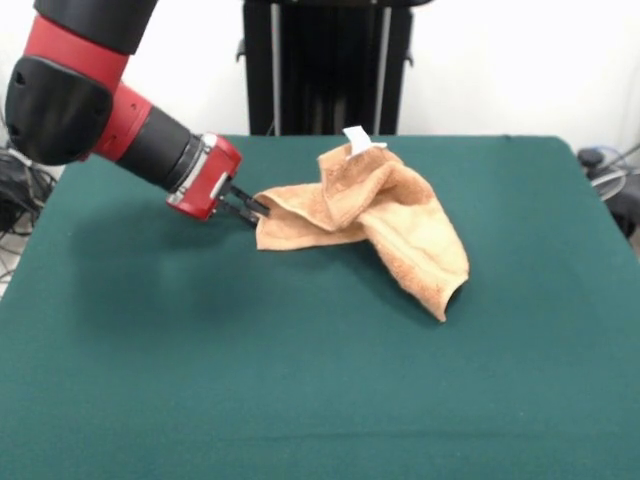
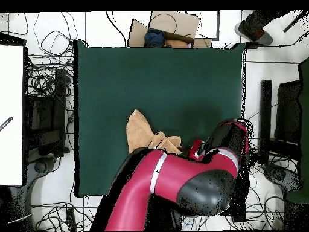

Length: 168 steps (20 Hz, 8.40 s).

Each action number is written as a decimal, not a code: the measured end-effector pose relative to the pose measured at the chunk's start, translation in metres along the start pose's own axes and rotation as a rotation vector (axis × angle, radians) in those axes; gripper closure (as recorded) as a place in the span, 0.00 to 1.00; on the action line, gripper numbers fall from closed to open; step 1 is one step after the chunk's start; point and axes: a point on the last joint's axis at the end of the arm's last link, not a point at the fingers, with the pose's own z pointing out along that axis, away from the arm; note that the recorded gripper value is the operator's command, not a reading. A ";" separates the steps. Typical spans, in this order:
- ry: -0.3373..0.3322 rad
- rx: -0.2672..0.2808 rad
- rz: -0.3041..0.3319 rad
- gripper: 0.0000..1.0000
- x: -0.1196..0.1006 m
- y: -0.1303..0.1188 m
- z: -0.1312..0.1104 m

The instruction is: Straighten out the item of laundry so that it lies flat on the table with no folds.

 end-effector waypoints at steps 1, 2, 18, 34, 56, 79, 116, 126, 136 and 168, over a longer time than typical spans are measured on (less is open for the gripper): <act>0.001 -0.002 -0.001 1.00 0.000 -0.001 0.000; 0.011 -0.010 -0.011 1.00 -0.002 -0.004 -0.002; 0.122 0.002 -0.054 1.00 -0.036 -0.049 -0.029; 0.220 0.024 -0.044 1.00 -0.082 -0.098 -0.048; 0.338 -0.214 -0.040 1.00 -0.125 -0.162 -0.052; 0.411 -0.212 -0.060 1.00 -0.163 -0.185 -0.049; 0.594 0.408 0.088 1.00 -0.339 0.038 -0.099; 0.554 0.613 0.168 1.00 -0.332 0.127 -0.139; 0.403 0.824 0.232 1.00 -0.287 0.191 -0.120; 0.223 1.057 0.421 1.00 -0.262 0.309 0.055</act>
